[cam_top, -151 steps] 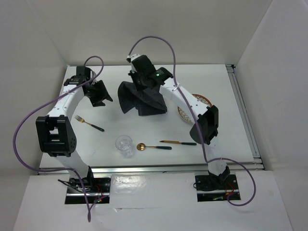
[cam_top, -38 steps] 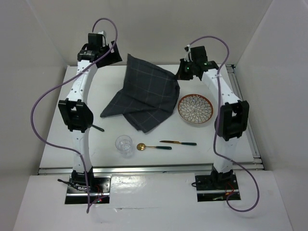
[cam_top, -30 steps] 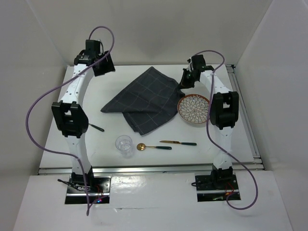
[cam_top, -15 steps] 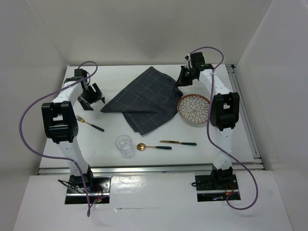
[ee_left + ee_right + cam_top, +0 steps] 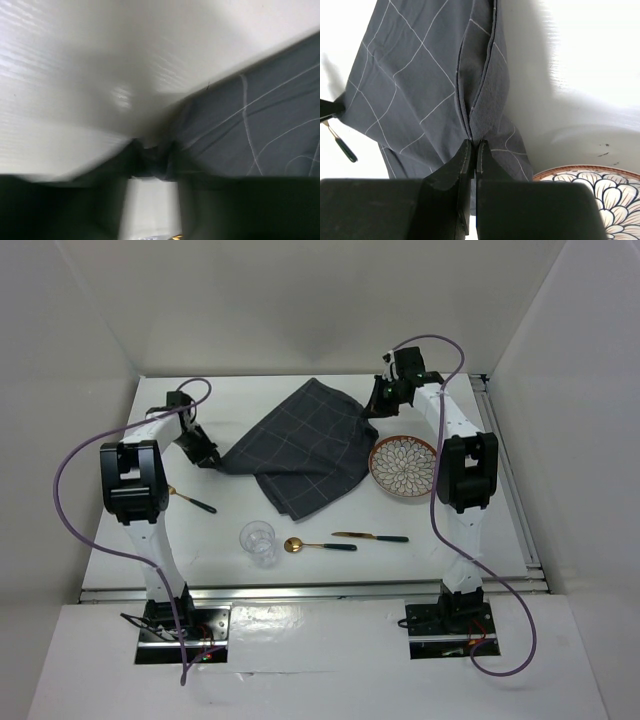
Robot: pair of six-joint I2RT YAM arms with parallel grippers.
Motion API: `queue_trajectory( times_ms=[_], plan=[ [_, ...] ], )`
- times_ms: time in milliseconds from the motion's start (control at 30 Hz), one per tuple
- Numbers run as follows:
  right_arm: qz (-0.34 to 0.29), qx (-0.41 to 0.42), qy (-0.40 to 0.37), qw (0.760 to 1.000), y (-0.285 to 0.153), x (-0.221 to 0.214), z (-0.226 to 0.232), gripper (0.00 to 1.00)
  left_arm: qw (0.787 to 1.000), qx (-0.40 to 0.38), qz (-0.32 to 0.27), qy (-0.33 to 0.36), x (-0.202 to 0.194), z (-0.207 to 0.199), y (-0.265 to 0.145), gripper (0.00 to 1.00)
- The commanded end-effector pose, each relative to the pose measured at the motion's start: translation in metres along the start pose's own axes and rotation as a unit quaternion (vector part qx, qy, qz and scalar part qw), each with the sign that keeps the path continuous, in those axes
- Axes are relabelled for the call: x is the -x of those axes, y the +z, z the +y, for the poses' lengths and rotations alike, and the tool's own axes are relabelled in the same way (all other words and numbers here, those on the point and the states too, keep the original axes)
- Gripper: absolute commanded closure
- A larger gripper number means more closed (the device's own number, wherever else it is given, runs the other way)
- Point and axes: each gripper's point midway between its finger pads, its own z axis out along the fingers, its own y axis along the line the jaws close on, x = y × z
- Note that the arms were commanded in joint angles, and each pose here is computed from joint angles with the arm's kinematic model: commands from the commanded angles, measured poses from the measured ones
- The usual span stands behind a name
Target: Set the dinner table for one person
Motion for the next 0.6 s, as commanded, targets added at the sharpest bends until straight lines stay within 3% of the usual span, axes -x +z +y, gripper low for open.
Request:
queue_trajectory(
  times_ms=[0,67,200,367,433,500,567],
  plan=[
    [-0.036,0.019,-0.023,0.999,-0.028,0.02,0.025,1.0,1.0,-0.006,0.005,-0.004,0.003,-0.005,0.003,0.78],
    [-0.037,0.015,-0.023,0.999,-0.029,0.022,0.024,1.0,1.0,-0.006,-0.006,0.003,0.011,-0.011,-0.01,1.0],
    [-0.033,0.013,-0.026,0.999,-0.029,0.019,0.023,1.0,0.996,-0.001,-0.082,0.024,0.049,-0.029,-0.062,1.0],
    [-0.015,0.007,-0.024,1.0,-0.028,0.007,0.018,1.0,0.982,-0.051,-0.174,0.052,0.105,-0.077,-0.122,1.0],
    [-0.001,0.009,-0.019,1.0,-0.024,-0.003,0.015,1.0,0.985,-0.057,-0.155,0.046,0.118,-0.084,-0.093,1.0],
    [0.009,0.016,-0.014,1.0,-0.021,-0.013,0.018,1.0,0.981,-0.087,-0.165,0.05,0.136,-0.104,-0.093,1.0],
    [0.012,0.022,-0.007,1.0,-0.019,-0.016,0.019,1.0,0.982,-0.103,-0.148,0.053,0.142,-0.112,-0.067,0.6]
  ],
)
